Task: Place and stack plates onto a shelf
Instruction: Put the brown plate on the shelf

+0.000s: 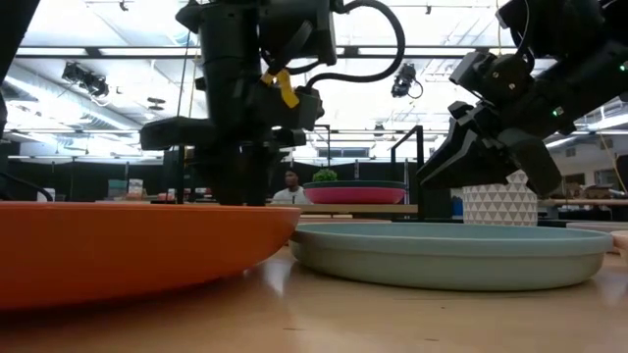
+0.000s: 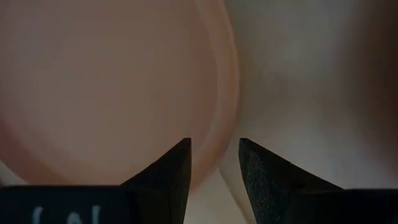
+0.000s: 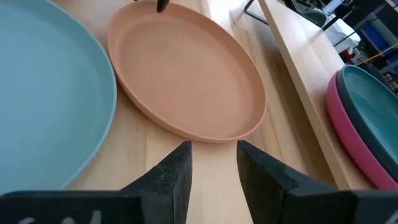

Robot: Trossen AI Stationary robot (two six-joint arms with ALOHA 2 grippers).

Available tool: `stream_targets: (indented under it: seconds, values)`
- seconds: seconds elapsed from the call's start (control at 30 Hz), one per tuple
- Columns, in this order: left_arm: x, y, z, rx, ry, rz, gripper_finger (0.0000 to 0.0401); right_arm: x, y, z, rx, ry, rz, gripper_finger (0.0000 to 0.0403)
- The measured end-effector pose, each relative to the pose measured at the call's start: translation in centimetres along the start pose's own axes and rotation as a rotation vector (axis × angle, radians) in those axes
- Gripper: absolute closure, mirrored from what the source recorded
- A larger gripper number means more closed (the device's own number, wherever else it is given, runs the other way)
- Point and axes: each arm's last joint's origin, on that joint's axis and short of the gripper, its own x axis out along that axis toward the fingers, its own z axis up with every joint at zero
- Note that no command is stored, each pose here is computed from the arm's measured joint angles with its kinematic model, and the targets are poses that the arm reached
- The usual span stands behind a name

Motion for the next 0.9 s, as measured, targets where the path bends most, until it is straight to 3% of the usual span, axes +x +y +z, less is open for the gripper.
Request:
stream_targets:
  seconds: [0.57,0.67,0.9]
  values:
    - [1.7,-0.3,0.3,-0.020,0.023,-0.007,0.0263,0.0,0.0,0.1,0.006,-0.007,0.001,0.0270]
    - [1.7,-0.3,0.3,-0.019,0.024,-0.010,0.0287,0.0,0.0,0.1,0.007,-0.007,0.001,0.0270]
    - [1.7,-0.3,0.2,-0.017,0.040,-0.011,0.0386,0.0,0.0,0.1,0.009,-0.008,0.006,0.0270]
